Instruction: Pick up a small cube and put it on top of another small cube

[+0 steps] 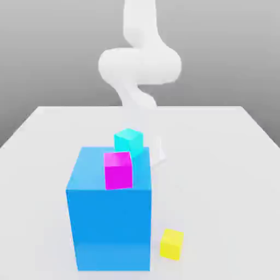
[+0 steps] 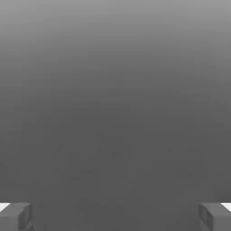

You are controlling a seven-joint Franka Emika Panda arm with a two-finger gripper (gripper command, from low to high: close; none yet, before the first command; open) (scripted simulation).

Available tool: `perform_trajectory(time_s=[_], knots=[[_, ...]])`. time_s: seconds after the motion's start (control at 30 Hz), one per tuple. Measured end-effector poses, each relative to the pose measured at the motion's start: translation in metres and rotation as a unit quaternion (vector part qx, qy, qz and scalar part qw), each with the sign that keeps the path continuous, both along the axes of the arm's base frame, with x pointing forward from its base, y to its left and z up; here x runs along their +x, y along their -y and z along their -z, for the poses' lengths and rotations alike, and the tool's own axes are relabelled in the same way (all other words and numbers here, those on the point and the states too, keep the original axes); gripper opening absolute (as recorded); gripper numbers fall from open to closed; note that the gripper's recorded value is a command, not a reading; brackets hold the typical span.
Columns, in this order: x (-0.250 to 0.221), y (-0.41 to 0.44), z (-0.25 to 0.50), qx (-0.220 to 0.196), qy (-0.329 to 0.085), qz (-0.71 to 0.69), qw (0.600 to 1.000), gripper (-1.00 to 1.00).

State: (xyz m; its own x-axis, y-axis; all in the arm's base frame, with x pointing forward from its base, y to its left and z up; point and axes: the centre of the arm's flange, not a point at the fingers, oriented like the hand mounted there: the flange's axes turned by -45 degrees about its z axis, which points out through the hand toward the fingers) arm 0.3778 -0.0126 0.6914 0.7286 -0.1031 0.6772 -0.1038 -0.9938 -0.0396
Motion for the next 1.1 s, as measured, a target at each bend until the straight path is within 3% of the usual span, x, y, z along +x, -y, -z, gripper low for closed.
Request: perform_trajectory(time_s=[0.27, 0.53, 0.83, 1.1], knots=[[0.09, 0.059, 0.08, 0.055, -0.079, 0.151, 0.984, 0.0], [0.151, 0.138, 0.185, 0.114, -0.146, 0.298, 0.936, 0.0], [0.174, 0.233, 0.326, 0.182, -0.208, 0.455, 0.846, 0.0], [0.156, 0.305, 0.464, 0.241, -0.252, 0.581, 0.736, 0.0]])
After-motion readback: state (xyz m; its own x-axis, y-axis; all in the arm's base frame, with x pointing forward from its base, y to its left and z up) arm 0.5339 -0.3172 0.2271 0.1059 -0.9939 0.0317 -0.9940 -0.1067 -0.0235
